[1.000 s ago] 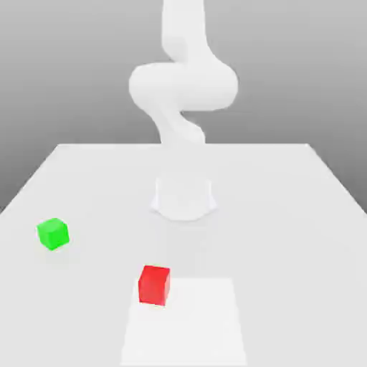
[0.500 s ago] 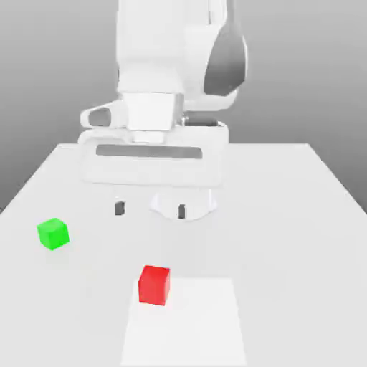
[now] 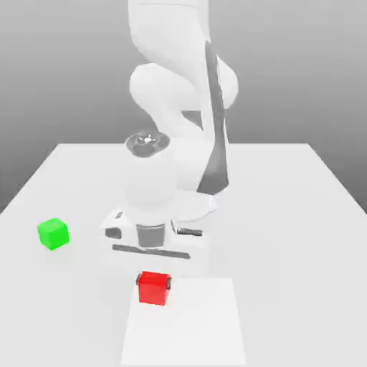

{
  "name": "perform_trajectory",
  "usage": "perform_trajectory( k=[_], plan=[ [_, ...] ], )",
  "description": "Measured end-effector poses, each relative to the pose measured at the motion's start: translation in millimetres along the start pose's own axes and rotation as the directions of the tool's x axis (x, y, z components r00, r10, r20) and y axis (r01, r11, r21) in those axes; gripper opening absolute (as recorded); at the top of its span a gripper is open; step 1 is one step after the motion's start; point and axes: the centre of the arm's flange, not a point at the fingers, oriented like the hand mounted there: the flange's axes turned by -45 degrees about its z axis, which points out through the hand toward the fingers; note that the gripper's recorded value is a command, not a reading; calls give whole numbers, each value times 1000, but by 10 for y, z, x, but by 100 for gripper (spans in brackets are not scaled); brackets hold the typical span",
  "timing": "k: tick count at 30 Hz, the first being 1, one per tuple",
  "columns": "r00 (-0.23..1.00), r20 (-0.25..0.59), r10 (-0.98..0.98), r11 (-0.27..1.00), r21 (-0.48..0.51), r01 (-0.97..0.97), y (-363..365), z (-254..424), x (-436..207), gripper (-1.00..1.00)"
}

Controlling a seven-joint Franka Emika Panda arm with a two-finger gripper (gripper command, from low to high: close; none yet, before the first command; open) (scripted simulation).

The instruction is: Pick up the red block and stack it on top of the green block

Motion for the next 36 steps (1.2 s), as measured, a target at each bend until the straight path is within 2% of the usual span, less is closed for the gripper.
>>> perform_trajectory(
  k=[9,13,17,22,27,31,36],
  plan=[
    [1000,0,1,1000,1,-1,3,-549,1,-100],
    [969,0,246,969,1,-246,398,-667,-20,-100],
    [853,0,522,853,2,-522,841,-725,-88,-100],
    [591,0,806,591,2,-806,1413,-793,-267,-100],
    [240,1,971,240,2,-971,1948,-860,-543,-100],
    [-69,1,998,-69,2,-998,2335,-913,-827,-100],
    [-442,0,897,-442,2,-897,2756,-979,-1253,-100]
  ],
)
